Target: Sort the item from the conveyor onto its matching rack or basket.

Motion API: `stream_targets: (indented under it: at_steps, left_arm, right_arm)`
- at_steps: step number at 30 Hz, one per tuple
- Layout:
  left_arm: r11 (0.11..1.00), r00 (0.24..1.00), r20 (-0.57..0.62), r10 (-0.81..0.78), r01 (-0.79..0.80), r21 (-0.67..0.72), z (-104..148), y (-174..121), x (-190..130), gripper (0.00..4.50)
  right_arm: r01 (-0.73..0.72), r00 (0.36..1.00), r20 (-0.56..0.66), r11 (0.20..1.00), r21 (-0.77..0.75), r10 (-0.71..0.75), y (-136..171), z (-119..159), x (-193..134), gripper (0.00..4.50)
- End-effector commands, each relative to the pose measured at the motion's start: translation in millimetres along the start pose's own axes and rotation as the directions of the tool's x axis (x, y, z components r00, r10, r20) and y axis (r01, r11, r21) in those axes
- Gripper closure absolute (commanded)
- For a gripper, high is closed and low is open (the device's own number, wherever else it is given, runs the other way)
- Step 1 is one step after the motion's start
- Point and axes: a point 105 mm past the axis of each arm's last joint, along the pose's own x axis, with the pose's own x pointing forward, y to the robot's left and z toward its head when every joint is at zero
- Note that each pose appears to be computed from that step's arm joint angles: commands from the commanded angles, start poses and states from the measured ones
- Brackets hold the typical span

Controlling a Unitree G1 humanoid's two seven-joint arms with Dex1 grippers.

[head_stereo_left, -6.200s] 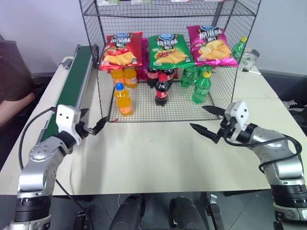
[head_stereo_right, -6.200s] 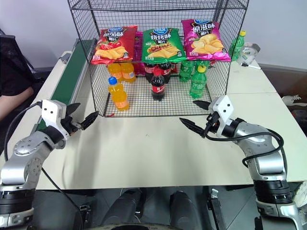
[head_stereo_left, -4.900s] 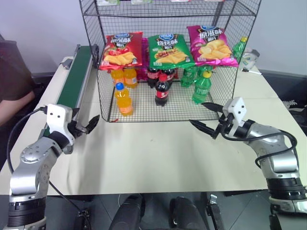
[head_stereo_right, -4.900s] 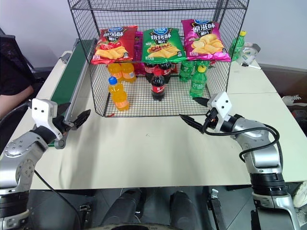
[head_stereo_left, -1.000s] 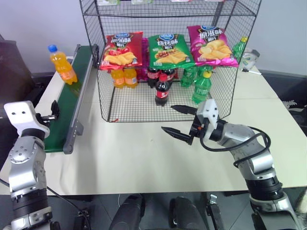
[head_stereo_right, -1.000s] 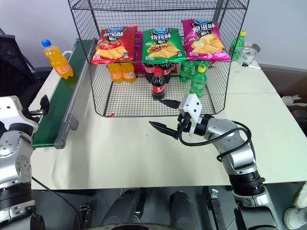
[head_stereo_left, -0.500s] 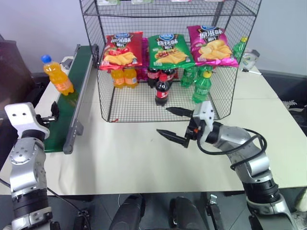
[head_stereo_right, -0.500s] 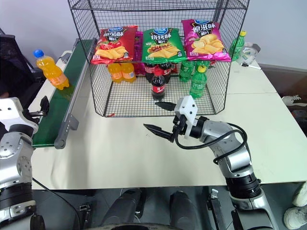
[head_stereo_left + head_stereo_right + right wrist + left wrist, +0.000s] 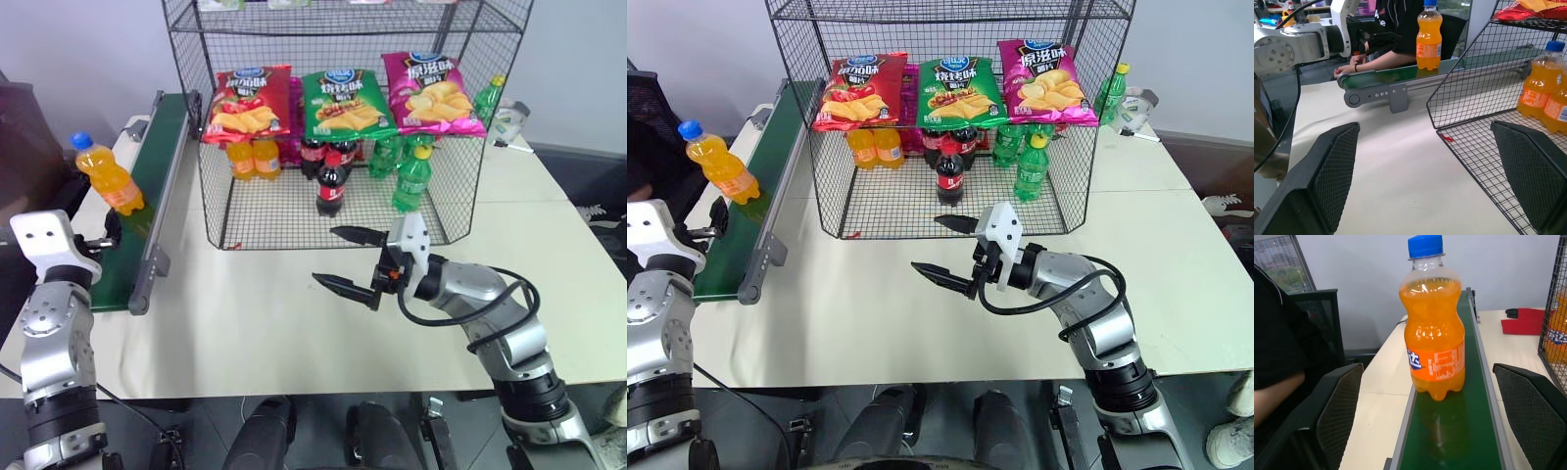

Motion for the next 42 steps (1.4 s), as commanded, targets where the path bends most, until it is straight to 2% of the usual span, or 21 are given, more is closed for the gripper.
stream_targets:
  at_steps: [1,23,26,28,29,30,36,39,42]
  left_arm:
    - [1.000,0.997,0.073,0.029,-0.029,0.001,18.3,9.2,-0.8,0.06]
    - [0.994,0.997,0.059,0.053,-0.047,-0.094,14.3,13.4,-4.0,0.06]
    - [0.993,0.996,0.066,0.058,-0.051,-0.111,15.1,14.1,-4.3,0.93]
    - [0.994,0.997,0.064,0.050,-0.043,-0.103,16.2,13.8,-4.8,1.88]
    - [0.994,0.997,0.065,0.046,-0.039,-0.102,17.1,13.7,-5.1,2.07]
    - [0.994,0.997,0.066,0.044,-0.037,-0.101,17.6,13.6,-5.3,2.07]
    - [0.988,0.977,0.210,-0.047,0.076,-0.135,60.2,0.3,-5.4,2.07]
    - [0.960,0.934,0.293,-0.206,0.250,-0.124,95.6,-30.9,-5.9,2.07]
    - [0.910,0.881,0.325,-0.343,0.398,-0.118,113.6,-60.0,-9.4,2.07]
  right_arm:
    - [-0.033,0.999,0.036,0.999,-0.029,0.034,7.9,11.6,2.8,0.00]
    - [-0.034,0.999,0.032,0.999,-0.025,0.034,10.5,10.9,2.6,0.00]
    - [-0.031,0.999,0.033,0.999,-0.024,0.032,10.4,10.9,2.4,0.00]
    - [-0.028,0.999,0.032,0.999,-0.023,0.029,10.3,10.5,2.1,0.00]
    - [-0.028,0.999,0.032,0.999,-0.023,0.028,10.4,10.3,2.1,0.00]
    - [-0.027,0.999,0.032,0.999,-0.023,0.028,10.5,10.2,2.2,0.00]
    - [-0.020,0.999,0.036,0.999,-0.027,0.021,8.5,11.5,1.6,0.00]
    - [0.000,0.999,0.036,0.999,-0.043,0.002,1.8,15.3,-2.3,0.00]
    - [0.025,0.999,0.028,0.998,-0.061,-0.023,-6.0,17.3,-7.6,0.00]
